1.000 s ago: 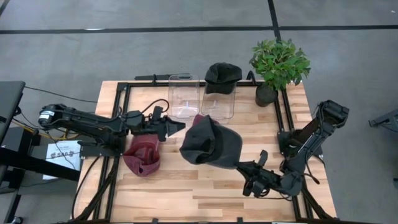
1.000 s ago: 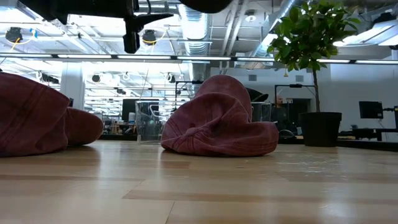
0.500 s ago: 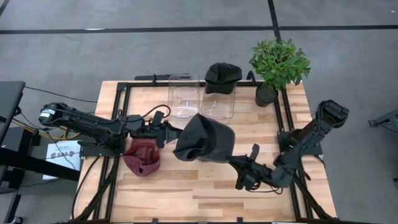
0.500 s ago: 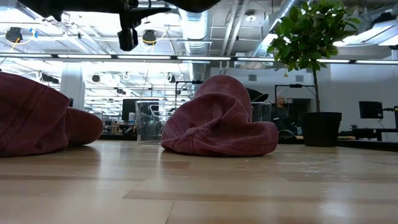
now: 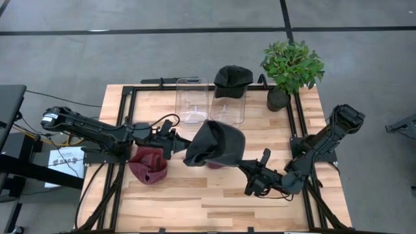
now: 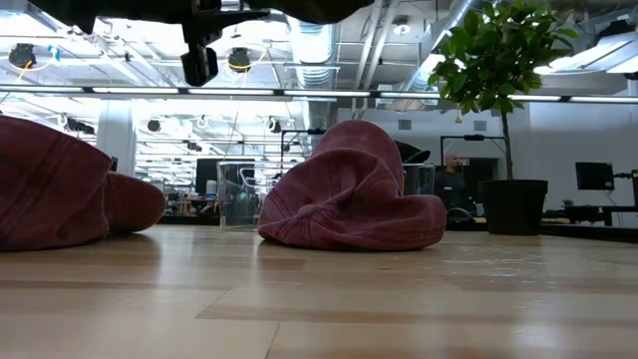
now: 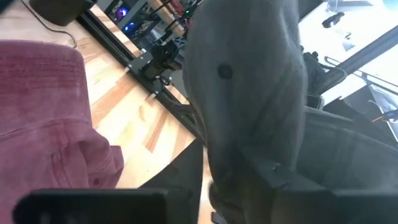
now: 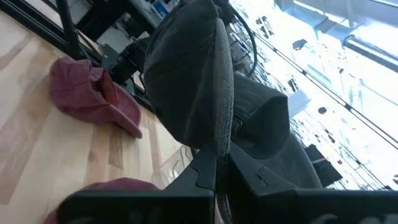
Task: Pick & Place hat
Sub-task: Put the black cap into the right transparent bin
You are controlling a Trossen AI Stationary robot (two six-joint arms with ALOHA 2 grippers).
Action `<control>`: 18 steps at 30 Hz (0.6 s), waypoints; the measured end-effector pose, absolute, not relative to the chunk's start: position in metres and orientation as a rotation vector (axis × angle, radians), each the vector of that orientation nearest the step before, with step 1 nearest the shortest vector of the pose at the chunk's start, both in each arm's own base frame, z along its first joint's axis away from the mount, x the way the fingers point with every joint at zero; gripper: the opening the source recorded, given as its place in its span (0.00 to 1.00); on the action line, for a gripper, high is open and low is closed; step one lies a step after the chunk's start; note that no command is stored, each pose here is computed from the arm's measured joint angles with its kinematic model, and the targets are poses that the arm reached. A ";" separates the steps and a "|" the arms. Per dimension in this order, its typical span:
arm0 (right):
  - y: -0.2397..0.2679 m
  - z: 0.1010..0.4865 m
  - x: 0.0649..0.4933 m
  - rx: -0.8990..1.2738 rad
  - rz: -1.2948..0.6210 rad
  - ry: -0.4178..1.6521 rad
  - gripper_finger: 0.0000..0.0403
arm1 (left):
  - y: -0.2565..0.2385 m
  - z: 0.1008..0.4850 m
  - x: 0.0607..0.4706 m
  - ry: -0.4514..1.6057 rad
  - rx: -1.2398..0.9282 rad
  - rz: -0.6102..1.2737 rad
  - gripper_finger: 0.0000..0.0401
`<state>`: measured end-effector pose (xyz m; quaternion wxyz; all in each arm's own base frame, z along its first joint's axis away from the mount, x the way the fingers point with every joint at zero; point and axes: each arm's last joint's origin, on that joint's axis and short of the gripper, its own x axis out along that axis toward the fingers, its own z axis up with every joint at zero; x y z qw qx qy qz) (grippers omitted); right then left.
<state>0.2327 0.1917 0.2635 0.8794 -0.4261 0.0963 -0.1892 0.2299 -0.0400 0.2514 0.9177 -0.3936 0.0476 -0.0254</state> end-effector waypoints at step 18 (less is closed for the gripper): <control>0.202 0.260 0.220 -0.905 -0.429 0.233 0.01 | -0.041 0.254 0.230 0.083 -0.754 -0.092 0.22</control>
